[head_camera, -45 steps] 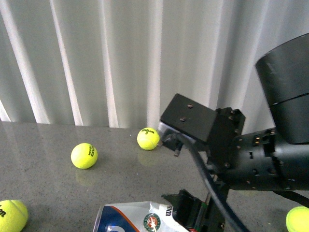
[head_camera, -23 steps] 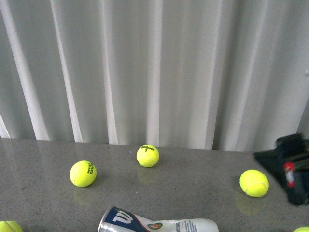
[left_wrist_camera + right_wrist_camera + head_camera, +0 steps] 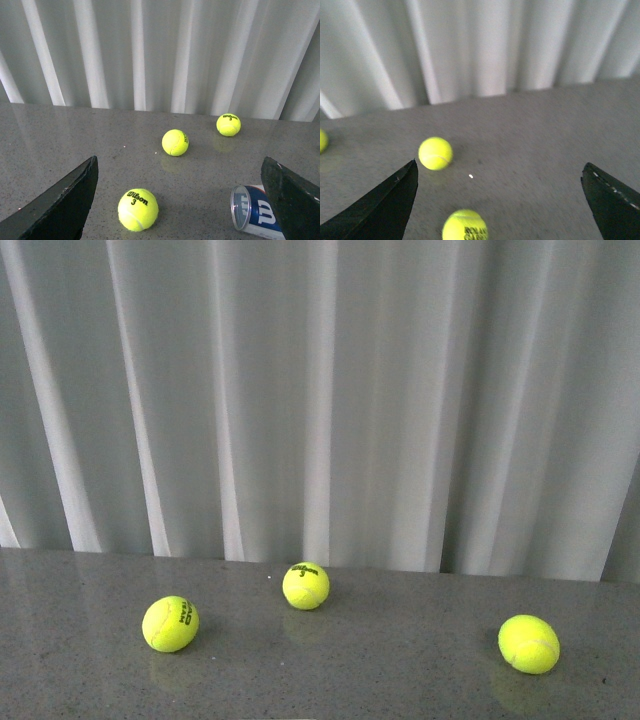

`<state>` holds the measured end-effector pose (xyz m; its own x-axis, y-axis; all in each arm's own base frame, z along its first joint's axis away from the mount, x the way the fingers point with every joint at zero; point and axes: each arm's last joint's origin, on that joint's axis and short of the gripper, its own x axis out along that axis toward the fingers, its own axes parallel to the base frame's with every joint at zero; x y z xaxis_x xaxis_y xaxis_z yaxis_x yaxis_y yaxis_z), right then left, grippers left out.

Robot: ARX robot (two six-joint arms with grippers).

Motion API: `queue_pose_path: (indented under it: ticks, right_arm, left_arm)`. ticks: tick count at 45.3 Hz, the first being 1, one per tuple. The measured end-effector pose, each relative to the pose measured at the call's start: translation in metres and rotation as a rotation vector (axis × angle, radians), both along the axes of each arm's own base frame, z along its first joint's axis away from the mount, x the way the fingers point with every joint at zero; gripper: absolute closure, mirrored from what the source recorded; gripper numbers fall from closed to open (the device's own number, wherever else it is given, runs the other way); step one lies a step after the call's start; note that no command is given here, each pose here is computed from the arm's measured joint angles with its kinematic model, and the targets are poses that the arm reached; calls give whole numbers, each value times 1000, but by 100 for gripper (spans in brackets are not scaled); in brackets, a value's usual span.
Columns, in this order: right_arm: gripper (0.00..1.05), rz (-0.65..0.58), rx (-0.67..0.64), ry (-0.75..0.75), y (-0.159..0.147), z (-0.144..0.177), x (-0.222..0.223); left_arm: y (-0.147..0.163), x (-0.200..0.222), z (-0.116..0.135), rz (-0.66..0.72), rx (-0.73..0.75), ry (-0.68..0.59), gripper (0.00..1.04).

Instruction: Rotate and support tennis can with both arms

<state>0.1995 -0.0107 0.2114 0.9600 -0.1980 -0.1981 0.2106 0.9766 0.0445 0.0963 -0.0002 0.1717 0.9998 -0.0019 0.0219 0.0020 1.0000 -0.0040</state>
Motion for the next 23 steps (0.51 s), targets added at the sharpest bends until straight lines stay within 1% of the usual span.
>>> queue_pose_path:
  ticks: [1,2,4,5,9,10,12,13,15,18,19,23]
  right_arm:
    - [16,76,-5,-56,2,-2,-2]
    - [20,118,-15,-95,5,-5,-4]
    - [31,189,-36,-163,9,-9,-12]
    - [35,204,-41,-177,10,-10,-15]
    - [53,206,-54,-190,11,-15,-25]
    - [59,207,-57,-188,11,-18,-28]
    - [67,208,-58,-185,11,-21,-32]
    - [73,208,-59,-183,11,-23,-35]
    - [81,208,-60,-182,11,-25,-38]
    - [98,207,-60,-183,11,-29,-45]
    - [101,207,-60,-183,11,-30,-47]
    - [101,208,-63,-182,11,-32,-51]
  left_arm:
    - [0,0,0,0,0,0,7]
    - [0,0,0,0,0,0,7]
    - [0,0,0,0,0,0,7]
    - [0,0,0,-1,0,0,7]
    - [0,0,0,0,0,0,7]
    - [0,0,0,1,0,0,7]
    - [0,0,0,0,0,0,7]
    - [0,0,0,0,0,0,7]
    - [0,0,0,0,0,0,7]
    - [0,0,0,0,0,0,7]
    - [0,0,0,0,0,0,7]
    - [0,0,0,0,0,0,7]
